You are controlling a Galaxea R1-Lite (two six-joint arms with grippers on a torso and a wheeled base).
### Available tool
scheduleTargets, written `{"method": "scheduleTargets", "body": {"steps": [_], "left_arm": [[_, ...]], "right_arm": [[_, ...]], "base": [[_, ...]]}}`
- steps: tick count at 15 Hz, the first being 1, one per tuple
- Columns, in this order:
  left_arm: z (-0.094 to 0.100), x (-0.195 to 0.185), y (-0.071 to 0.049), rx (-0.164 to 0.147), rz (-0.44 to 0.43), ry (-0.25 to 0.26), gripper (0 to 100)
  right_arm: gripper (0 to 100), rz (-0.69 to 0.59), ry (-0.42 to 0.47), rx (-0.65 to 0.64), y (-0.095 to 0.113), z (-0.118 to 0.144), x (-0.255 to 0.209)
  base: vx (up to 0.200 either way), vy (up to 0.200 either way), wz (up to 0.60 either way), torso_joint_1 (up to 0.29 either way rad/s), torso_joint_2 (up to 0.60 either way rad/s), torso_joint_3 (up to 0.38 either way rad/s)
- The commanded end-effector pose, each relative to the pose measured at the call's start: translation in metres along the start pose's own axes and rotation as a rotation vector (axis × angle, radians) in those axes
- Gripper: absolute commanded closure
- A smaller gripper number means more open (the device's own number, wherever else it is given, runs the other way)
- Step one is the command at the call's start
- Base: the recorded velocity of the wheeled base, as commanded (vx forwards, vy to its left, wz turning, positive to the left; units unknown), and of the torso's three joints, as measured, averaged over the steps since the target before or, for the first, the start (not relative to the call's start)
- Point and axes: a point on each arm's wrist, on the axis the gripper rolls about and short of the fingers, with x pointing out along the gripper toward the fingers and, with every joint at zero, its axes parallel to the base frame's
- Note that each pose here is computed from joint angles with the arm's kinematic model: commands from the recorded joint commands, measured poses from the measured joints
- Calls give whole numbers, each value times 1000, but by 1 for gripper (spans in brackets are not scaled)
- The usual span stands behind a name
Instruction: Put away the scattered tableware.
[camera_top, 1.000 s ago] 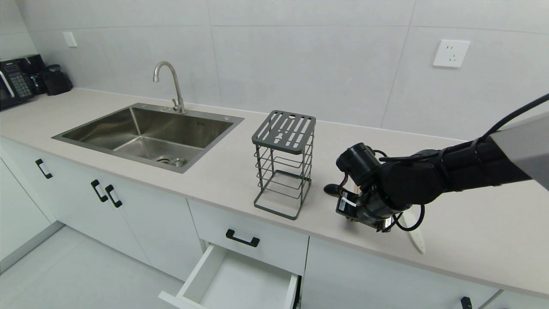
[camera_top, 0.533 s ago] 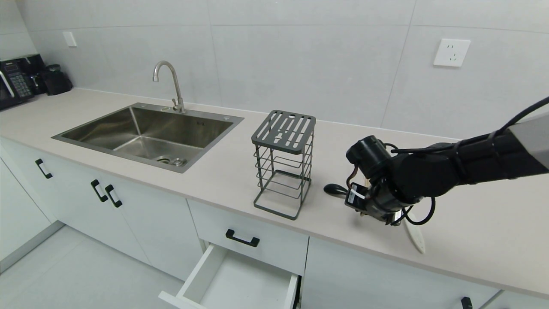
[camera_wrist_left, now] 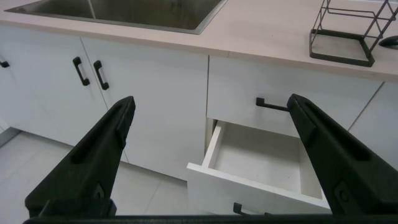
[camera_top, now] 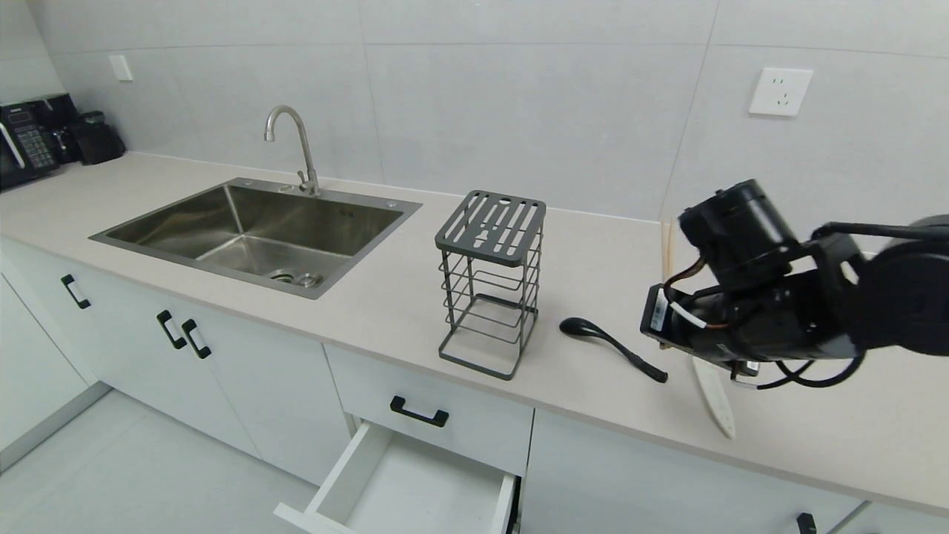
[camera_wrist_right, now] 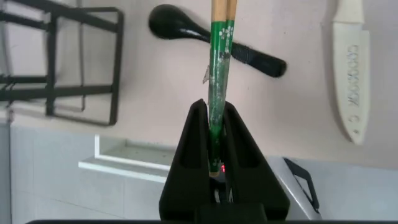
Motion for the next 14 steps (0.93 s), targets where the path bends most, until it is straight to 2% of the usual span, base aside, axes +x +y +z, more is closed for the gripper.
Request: {"method": "scheduleTargets", "body": {"steps": [1,3,5,7,9,12,14], "left_arm": [[0,0,0,0,0,1,0],[0,0,0,0,0,1,0],[0,0,0,0,0,1,0],[0,0,0,0,0,1,0],[0,0,0,0,0,1,0],[0,0,0,0,0,1,0],[0,0,0,0,0,1,0]], "right_arm": [[100,152,-82,-85,-16,-11,-62],[100,277,-135,-280,-35,-27,-76],[100,402,-149,-441,-50,-41,-80],[100,484,-144,-580,-57,-50,-81],[100,500,-146,-651,-57,-51,-80],[100,648,-127,-859,-55,-55,-81],[100,691,-119,-952,-53,-59,-79]], "base": [[0,0,0,0,0,0],[0,0,0,0,0,0],[0,0,0,0,0,0],[0,0,0,0,0,0],[0,0,0,0,0,0],[0,0,0,0,0,0],[0,0,0,0,0,0]]}}
